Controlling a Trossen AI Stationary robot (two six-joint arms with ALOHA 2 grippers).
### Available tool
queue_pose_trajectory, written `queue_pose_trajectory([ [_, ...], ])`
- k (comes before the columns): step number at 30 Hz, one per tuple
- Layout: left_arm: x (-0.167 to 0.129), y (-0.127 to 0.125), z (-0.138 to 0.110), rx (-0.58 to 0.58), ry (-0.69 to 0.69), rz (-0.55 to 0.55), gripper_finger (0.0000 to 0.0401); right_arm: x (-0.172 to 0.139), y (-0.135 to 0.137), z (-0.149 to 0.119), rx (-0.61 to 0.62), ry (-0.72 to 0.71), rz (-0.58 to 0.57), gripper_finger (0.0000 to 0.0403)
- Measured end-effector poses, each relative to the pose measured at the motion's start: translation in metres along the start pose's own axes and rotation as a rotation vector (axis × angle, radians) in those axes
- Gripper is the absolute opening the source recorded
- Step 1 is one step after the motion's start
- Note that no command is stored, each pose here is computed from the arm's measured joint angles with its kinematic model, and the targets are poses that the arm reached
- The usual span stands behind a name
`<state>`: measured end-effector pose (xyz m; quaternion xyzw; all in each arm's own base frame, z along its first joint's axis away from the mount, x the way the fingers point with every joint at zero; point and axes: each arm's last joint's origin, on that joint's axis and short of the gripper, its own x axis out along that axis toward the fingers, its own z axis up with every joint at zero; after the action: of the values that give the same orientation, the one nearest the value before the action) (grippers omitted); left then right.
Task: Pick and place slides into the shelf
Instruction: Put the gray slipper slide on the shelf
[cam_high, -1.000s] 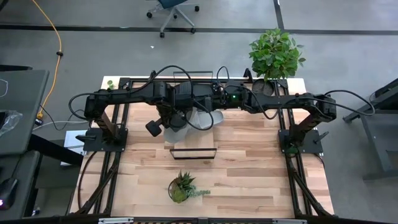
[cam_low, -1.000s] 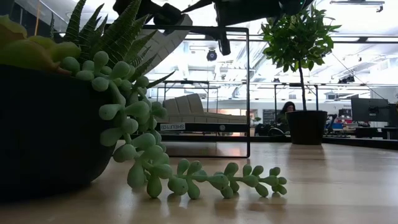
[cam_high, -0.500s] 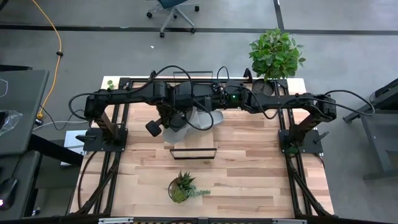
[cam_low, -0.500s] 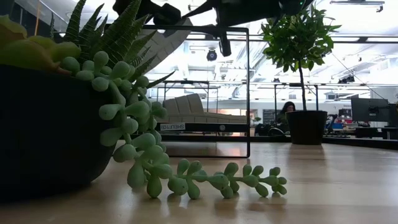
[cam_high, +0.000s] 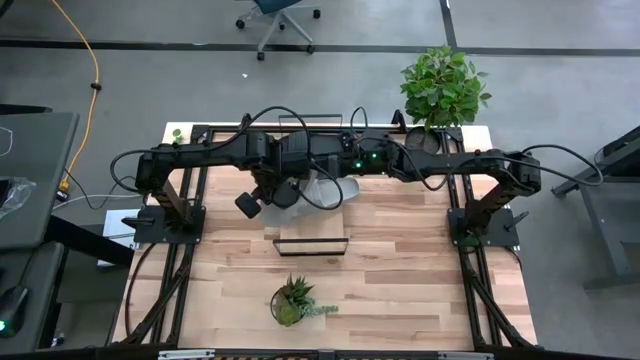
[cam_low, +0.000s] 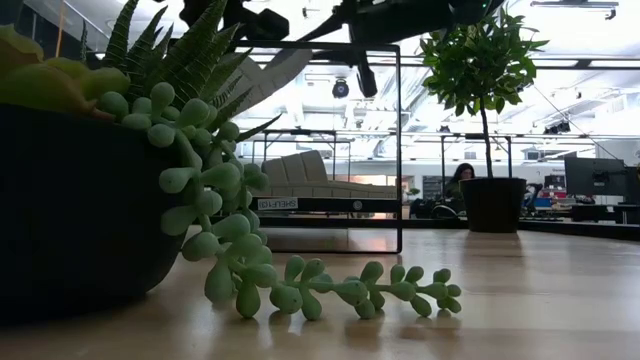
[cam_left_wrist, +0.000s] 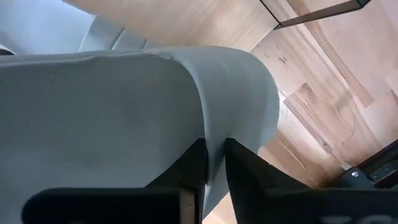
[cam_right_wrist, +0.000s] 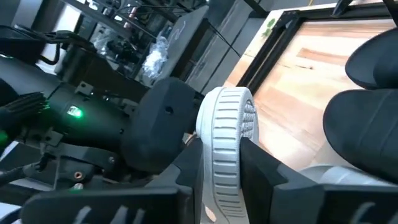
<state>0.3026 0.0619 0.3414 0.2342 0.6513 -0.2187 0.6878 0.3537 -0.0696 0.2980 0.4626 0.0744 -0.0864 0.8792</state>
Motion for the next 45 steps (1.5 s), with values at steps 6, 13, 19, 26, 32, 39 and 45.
queue_pose_trajectory([
  [6, 0.0, 0.002, -0.001, -0.03, 0.043, 0.046, 0.0063, -0.001, -0.004, -0.003, 0.015, 0.015, -0.06, 0.0053],
  [13, -0.028, 0.004, -0.001, -0.048, 0.002, 0.154, 0.006, -0.02, 0.006, 0.005, -0.015, -0.04, -0.097, 0.0044],
  [19, -0.083, 0.002, -0.005, -0.118, -0.102, 0.368, 0.0062, -0.038, 0.018, 0.005, -0.019, -0.044, -0.123, 0.0044],
  [26, -0.14, -0.01, -0.021, -0.237, -0.278, 0.549, 0.0062, -0.078, 0.05, 0.007, -0.052, -0.181, -0.127, 0.0044],
  [32, -0.151, -0.023, -0.032, -0.32, -0.312, 0.597, 0.0062, -0.124, 0.068, 0.002, -0.033, -0.263, -0.199, 0.0043],
  [39, -0.155, -0.024, -0.033, -0.385, -0.359, 0.61, 0.0062, -0.151, 0.08, -0.019, 0.024, -0.308, -0.266, 0.0043],
  [45, -0.157, -0.028, -0.037, -0.388, -0.36, 0.609, 0.0062, -0.151, 0.087, -0.043, 0.083, -0.316, -0.305, 0.0043],
])
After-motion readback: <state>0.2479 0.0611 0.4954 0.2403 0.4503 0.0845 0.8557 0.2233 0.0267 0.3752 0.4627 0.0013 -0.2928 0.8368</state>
